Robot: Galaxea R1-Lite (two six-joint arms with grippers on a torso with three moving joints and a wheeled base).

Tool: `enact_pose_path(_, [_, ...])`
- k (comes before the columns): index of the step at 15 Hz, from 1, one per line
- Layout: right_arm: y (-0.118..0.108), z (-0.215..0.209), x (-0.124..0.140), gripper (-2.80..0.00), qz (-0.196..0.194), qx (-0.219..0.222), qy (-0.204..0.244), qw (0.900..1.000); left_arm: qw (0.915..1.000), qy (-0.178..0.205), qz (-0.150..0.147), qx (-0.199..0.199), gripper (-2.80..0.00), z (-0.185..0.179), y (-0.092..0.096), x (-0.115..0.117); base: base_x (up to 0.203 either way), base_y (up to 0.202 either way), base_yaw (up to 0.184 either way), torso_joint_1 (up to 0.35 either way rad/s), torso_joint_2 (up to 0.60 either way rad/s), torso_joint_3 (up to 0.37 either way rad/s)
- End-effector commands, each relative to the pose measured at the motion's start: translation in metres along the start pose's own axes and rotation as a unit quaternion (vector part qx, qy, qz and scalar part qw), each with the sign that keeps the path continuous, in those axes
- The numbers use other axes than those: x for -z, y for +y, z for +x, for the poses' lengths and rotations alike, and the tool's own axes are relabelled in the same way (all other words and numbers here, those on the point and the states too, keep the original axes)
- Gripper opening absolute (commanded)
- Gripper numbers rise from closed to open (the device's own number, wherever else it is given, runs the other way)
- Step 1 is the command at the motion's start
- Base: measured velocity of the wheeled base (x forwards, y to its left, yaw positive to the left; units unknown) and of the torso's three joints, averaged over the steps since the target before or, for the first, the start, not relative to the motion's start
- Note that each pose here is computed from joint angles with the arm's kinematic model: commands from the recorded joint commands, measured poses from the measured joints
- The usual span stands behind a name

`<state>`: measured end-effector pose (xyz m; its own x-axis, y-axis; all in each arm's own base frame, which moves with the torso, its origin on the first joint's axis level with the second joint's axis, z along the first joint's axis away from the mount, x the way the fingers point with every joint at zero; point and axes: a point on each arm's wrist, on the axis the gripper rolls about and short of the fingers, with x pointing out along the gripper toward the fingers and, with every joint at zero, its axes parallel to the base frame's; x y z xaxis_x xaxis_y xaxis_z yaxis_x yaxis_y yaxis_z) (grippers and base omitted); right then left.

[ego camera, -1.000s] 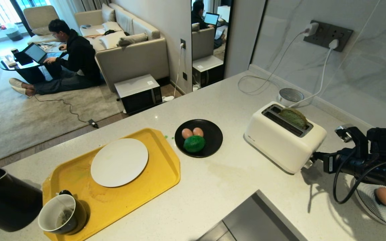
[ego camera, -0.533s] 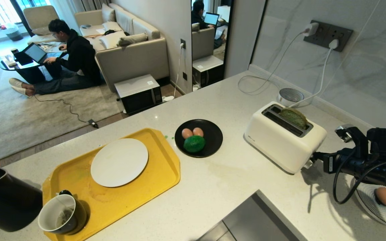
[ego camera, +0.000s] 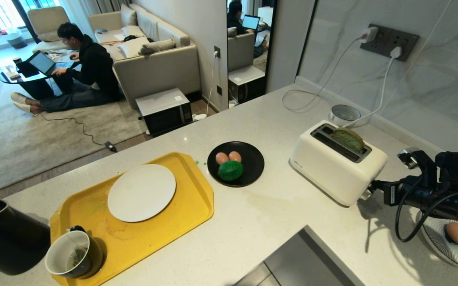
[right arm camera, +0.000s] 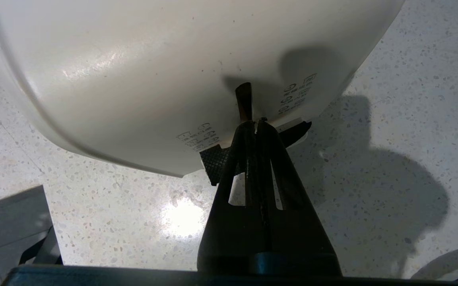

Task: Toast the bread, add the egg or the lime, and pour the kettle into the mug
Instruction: Use a bread toaster

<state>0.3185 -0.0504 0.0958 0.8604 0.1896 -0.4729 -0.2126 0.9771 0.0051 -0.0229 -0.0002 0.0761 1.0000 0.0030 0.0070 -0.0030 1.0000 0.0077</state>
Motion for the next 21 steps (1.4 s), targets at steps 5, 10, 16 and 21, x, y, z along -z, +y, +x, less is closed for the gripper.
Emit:
enact_pose_path(5, [-0.0001,0.0001,-0.0004,-2.80,-0.001,0.000,-0.002,1.000,1.0000,-0.001,0.000,0.000,-2.80,-0.0001,0.0000,0.0000,0.000,0.000,0.000,0.000,0.00,0.000])
enact_pose_path(10, [-0.0002,0.0004,0.0000,-2.80,-0.001,0.000,-0.001,1.000,1.0000,0.000,0.000,0.000,-2.80,-0.0001,0.0000,0.0000,0.000,0.000,0.000,0.000,0.00,0.000])
enact_pose_path(16, [-0.0002,0.0001,-0.0004,-2.80,-0.001,0.000,-0.002,1.000,1.0000,0.000,0.000,-0.001,-2.80,-0.0001,0.0000,0.0000,0.000,0.000,0.000,0.000,0.00,0.000])
enact_pose_path(21, [-0.0001,-0.0006,-0.0013,-2.80,-0.003,0.001,-0.004,1.000,1.0000,0.000,0.000,0.000,-2.80,-0.0001,0.0000,0.0000,0.000,0.000,0.000,0.000,0.00,0.000])
